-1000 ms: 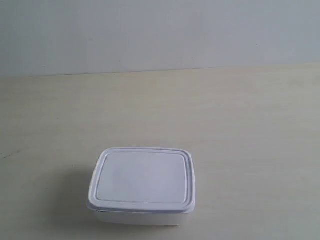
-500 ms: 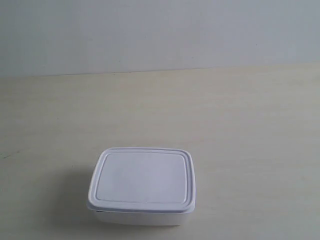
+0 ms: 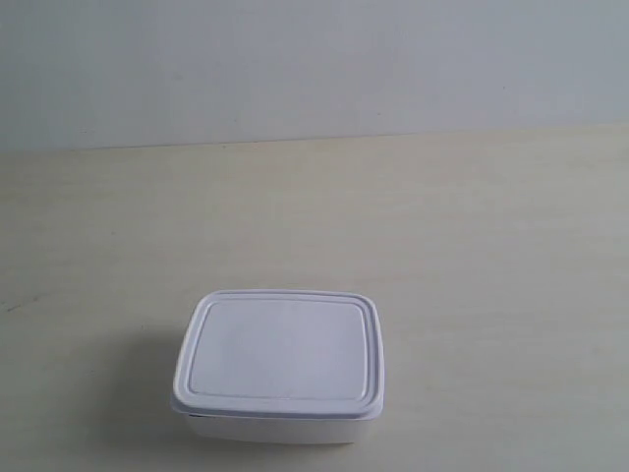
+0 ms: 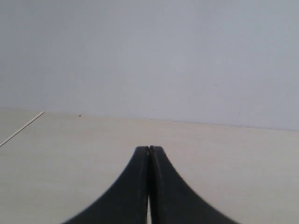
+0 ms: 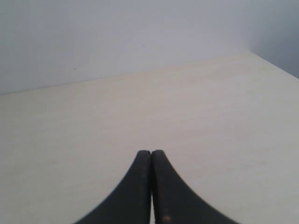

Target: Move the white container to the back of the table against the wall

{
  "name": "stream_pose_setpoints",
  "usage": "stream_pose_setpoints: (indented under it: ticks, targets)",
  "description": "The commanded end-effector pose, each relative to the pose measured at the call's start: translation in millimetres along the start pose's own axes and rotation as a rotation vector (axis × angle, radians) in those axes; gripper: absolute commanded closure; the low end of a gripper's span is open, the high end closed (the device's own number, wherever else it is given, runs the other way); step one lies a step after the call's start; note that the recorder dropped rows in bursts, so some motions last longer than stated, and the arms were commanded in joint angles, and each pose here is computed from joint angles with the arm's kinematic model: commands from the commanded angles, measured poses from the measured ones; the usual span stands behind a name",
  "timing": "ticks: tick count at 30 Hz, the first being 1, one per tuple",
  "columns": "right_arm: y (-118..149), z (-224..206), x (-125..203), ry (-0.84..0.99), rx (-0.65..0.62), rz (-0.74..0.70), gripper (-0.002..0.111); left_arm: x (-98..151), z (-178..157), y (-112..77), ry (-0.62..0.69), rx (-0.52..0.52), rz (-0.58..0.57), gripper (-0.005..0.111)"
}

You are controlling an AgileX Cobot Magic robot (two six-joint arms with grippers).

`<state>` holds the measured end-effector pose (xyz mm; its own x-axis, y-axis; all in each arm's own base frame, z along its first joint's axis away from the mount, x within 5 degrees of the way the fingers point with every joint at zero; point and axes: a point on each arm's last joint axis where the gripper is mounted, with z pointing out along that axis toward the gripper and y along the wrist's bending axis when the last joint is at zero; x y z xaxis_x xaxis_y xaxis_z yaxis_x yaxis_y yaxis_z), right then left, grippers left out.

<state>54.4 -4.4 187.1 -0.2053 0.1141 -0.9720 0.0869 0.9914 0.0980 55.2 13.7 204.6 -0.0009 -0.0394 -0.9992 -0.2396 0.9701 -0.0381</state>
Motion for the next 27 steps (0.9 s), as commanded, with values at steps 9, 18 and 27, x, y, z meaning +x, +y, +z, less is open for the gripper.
stream_pose_setpoints:
  ticks: [9, 18, 27]
  targets:
    - [3.8, -5.1, -28.7, -0.321, -0.116, 0.441, 0.108, -28.3, -5.0, -2.6, -0.311, 0.089, -0.357, 0.107]
    - [0.2, -8.1, -36.4, -0.414, -0.128, 0.583, 0.108, -34.6, -7.4, -3.0, -0.378, 0.127, -0.452, 0.107]
    - [-0.7, -9.1, -38.5, -0.439, -0.140, 0.644, 0.108, -37.3, -8.5, -3.3, -0.398, 0.176, -0.635, 0.107]
